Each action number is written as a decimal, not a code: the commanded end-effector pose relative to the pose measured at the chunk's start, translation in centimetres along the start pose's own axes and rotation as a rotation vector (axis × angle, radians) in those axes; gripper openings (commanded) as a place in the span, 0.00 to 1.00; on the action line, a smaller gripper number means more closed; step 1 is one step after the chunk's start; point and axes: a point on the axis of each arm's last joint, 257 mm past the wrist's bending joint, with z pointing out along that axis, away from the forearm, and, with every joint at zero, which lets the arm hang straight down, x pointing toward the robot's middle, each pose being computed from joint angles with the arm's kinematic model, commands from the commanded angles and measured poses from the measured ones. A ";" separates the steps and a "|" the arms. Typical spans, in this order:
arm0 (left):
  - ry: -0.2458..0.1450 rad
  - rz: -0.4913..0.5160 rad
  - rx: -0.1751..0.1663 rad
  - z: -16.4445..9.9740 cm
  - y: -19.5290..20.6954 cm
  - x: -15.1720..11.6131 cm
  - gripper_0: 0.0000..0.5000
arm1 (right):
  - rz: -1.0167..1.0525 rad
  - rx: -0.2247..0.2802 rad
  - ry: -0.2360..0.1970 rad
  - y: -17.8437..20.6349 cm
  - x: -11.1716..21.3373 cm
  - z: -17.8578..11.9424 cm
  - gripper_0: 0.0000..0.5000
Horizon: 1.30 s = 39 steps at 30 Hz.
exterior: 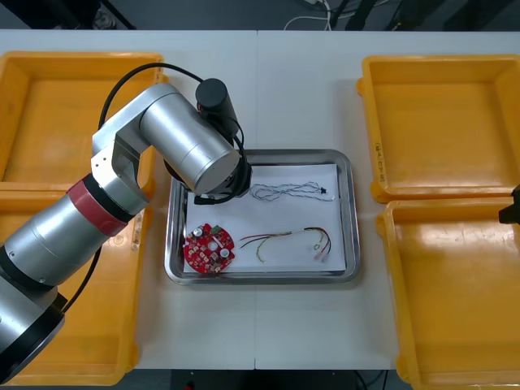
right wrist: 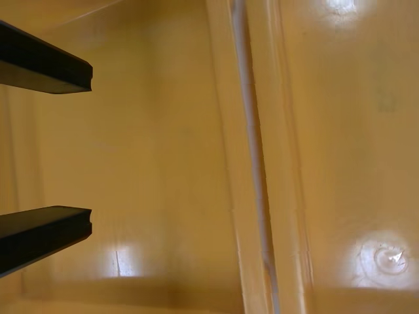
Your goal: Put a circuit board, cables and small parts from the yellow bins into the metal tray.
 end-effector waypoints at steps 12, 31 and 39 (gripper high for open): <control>0.031 -0.088 0.015 -6.4 -0.3 0.5 1.00 | -0.089 -0.006 0.017 -1.9 0.4 0.3 1.00; -0.048 -0.028 0.057 -13.3 6.0 -3.4 1.00 | -0.079 -0.040 0.020 -2.9 0.2 0.3 1.00; -0.065 0.005 0.045 -14.2 10.1 -3.5 1.00 | -0.045 -0.021 -0.015 -3.3 -1.0 -0.1 1.00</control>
